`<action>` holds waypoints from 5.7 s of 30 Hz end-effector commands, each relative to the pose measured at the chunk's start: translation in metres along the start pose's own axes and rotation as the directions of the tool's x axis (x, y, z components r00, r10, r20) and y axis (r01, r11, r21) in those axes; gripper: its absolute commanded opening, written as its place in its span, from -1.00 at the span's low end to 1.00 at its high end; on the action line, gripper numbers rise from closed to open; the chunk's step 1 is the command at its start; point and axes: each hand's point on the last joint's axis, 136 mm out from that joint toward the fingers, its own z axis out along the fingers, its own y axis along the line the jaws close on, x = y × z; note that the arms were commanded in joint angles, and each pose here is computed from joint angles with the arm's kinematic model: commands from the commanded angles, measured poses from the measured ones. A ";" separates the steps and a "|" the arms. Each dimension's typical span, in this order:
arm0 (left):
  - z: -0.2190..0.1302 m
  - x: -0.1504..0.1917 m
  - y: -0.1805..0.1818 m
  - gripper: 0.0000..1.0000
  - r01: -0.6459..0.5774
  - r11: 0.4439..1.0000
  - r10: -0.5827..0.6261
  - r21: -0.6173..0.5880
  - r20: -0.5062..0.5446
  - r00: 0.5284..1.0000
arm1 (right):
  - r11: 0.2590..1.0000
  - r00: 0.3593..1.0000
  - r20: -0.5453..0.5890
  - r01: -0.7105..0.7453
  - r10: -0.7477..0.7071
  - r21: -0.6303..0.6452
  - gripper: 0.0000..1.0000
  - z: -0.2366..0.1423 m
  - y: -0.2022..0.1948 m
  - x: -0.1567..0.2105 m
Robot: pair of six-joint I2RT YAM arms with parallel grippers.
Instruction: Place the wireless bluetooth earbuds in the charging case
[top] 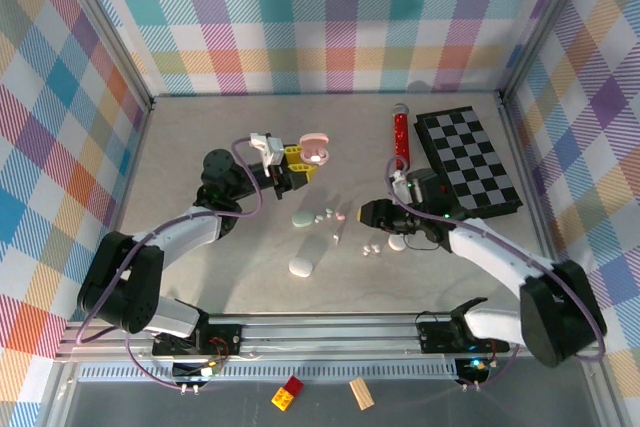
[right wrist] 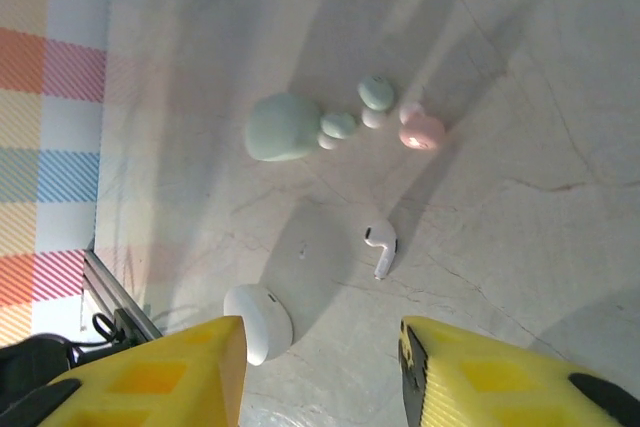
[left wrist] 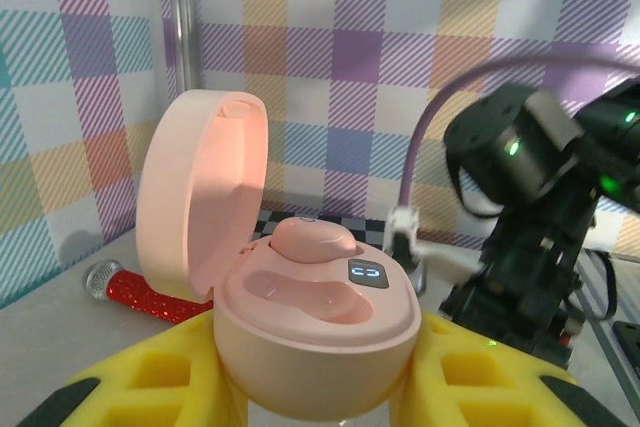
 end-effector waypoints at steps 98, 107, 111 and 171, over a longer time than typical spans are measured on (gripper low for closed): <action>-0.017 -0.021 -0.014 -0.37 -0.066 0.998 0.065 0.017 0.024 0.998 | 0.934 0.941 -0.118 -0.290 0.318 0.209 -0.44 0.123 -0.045 -0.022; -0.017 -0.021 -0.014 -0.37 -0.066 0.998 0.066 0.018 0.023 0.998 | 0.937 0.947 -0.117 -0.267 0.298 0.223 -0.58 0.120 -0.046 -0.023; -0.017 -0.022 -0.014 -0.37 -0.066 0.998 0.066 0.018 0.023 0.998 | 0.942 0.953 -0.113 -0.250 0.280 0.222 -0.59 0.116 -0.042 -0.025; 0.025 0.030 0.001 -0.37 -0.195 0.980 0.194 -0.033 -0.038 0.980 | 0.928 0.926 0.087 0.371 -0.367 -0.031 -0.59 -0.050 0.168 -0.091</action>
